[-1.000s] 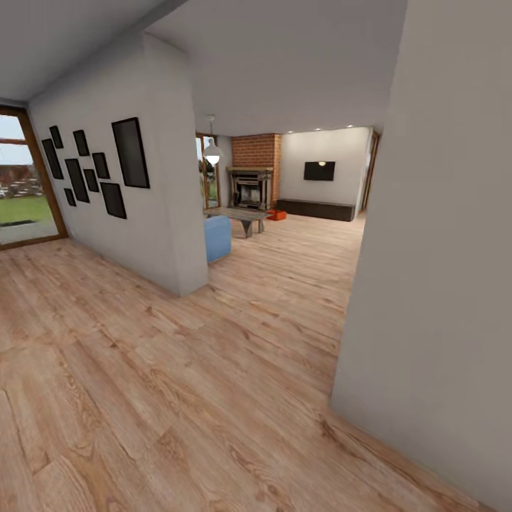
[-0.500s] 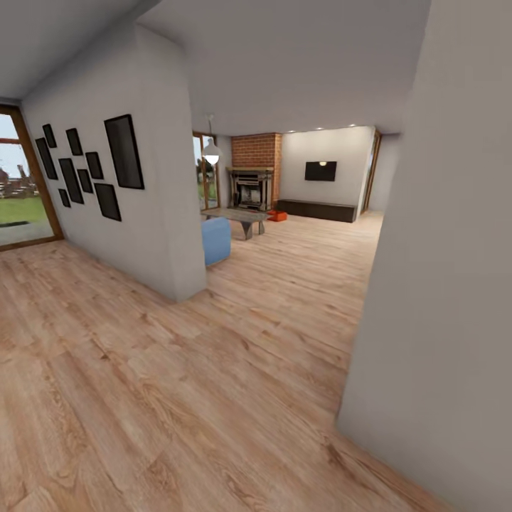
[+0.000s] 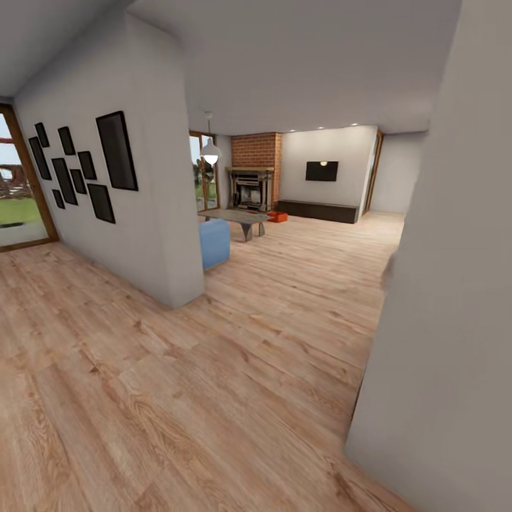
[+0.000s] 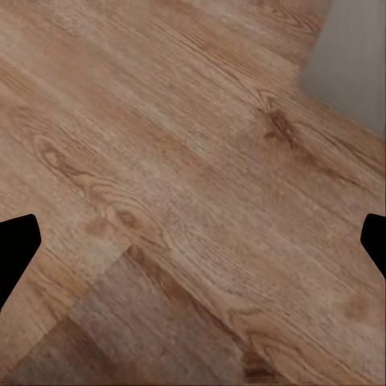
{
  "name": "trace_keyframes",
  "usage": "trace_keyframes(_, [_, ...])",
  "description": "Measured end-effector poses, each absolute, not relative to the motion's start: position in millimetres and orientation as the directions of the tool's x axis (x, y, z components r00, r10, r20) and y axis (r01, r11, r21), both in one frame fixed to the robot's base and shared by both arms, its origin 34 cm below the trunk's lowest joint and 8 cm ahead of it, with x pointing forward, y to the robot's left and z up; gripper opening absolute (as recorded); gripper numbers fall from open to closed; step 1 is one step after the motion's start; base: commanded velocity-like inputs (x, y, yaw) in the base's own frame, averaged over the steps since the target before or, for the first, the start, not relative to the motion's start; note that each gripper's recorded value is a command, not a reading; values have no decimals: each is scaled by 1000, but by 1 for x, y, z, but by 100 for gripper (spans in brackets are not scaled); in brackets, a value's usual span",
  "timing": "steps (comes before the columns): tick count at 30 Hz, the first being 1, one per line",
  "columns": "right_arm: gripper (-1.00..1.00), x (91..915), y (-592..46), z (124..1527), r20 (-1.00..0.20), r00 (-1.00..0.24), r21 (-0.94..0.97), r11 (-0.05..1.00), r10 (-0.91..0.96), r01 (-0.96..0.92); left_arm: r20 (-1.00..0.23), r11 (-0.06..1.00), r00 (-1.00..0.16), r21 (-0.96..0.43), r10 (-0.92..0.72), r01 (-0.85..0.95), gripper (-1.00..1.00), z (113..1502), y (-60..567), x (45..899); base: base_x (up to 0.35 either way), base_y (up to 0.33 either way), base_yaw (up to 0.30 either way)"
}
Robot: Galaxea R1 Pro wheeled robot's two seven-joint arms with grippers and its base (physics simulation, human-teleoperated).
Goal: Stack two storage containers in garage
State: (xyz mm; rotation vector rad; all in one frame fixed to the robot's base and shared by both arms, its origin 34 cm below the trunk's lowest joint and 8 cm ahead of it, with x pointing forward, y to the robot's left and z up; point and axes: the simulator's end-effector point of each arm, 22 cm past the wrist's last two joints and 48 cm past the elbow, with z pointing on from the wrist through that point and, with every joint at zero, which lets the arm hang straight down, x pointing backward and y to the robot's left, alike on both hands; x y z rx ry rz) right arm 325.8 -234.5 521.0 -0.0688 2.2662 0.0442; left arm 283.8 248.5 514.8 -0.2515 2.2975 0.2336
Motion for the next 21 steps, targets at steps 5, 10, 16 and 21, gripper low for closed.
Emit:
trace_keyframes(5, [100,326,-234,521,-767,-640,9,998,-35,-65,-741,963,-663,88,-107,-254,100,515,249,284,327,0,0])
trace_keyframes(10, [100,326,-234,521,-767,-640,9,998,-35,-65,-741,963,-664,88,-107,-254,100,515,249,284,327,0,0])
trace_keyframes(16, [100,326,-234,521,-767,-640,9,998,-35,-65,-741,963,-663,88,-107,-254,100,515,249,284,327,0,0])
trace_keyframes(21, [100,326,-235,521,-767,-640,9,998,-35,-64,-741,963,-663,88,-107,-254,100,515,249,284,327,0,0])
